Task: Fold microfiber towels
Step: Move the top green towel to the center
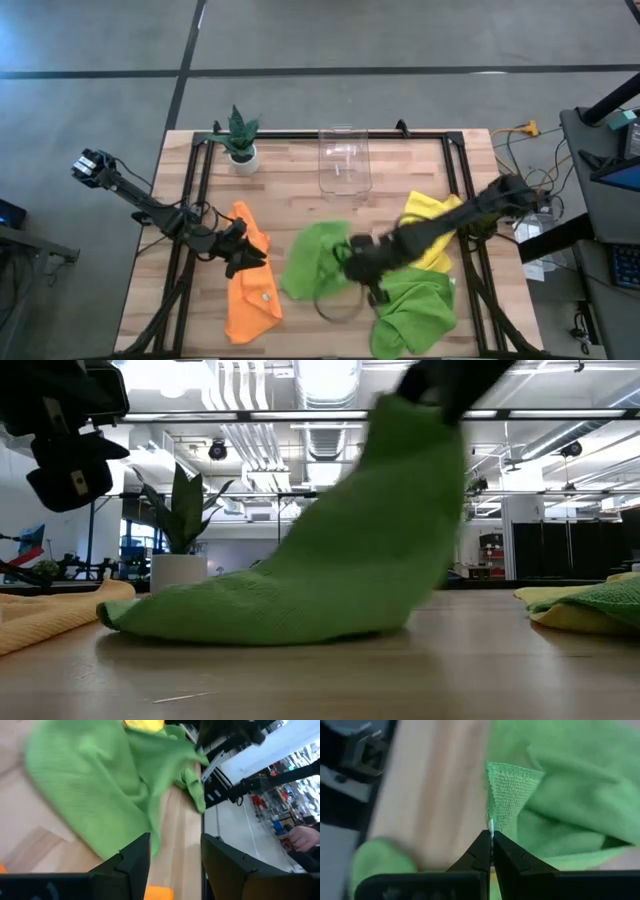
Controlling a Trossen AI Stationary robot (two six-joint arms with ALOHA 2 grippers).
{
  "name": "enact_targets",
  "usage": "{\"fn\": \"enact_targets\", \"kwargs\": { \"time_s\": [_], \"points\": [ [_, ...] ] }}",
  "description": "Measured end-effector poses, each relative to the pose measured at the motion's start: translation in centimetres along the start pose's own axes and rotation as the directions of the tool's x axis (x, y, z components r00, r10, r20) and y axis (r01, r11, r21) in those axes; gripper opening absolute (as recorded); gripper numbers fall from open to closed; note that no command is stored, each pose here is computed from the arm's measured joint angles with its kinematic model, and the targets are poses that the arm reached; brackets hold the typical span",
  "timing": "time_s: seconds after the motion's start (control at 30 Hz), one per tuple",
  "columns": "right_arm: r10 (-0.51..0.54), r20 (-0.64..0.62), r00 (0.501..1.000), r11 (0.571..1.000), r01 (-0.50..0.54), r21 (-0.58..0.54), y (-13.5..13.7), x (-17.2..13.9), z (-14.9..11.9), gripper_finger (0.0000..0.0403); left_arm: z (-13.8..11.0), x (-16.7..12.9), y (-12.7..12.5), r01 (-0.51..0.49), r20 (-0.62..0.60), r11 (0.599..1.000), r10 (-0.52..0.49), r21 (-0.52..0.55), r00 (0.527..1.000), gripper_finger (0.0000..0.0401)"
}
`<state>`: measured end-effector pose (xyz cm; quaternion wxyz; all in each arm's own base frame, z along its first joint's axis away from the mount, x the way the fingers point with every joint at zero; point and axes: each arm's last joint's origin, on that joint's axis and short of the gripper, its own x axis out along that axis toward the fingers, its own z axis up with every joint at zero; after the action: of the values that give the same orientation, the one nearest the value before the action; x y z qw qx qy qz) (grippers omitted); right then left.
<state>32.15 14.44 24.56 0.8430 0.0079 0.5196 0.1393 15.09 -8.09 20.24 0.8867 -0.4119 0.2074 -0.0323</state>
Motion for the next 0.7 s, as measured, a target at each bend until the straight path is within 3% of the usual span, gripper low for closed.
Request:
{"fn": "enact_targets", "kwargs": {
  "time_s": [0.23, 0.4, 0.53, 0.7],
  "points": [
    [0.077, 0.013, 0.997, 0.997, -0.077, -0.007, 3.9, 2.6, -3.9, 0.0009, 0.2, 0.1, 0.1, -0.050, 0.079, 0.999, 0.049, 0.003, 0.996, 0.0157],
    [0.165, 0.015, 0.986, 0.982, -0.165, 0.094, 4.6, 4.1, -5.8, 0.0014, 0.1, 0.9, 0.4, -0.117, 0.143, 0.993, 0.115, 0.007, 0.983, 0.0157],
    [0.223, 0.025, 0.975, 0.964, -0.224, 0.146, 4.6, 3.7, -5.9, 0.0049, -0.4, 2.4, 1.0, -0.147, 0.115, 0.989, 0.146, 0.000, 0.983, 0.0157],
    [0.236, 0.052, 0.970, 0.960, -0.241, 0.143, 4.9, 3.0, -5.2, 0.0120, -0.9, 5.0, 1.7, -0.108, 0.041, 0.987, 0.113, -0.120, 0.993, 0.0158]
  ]
}}
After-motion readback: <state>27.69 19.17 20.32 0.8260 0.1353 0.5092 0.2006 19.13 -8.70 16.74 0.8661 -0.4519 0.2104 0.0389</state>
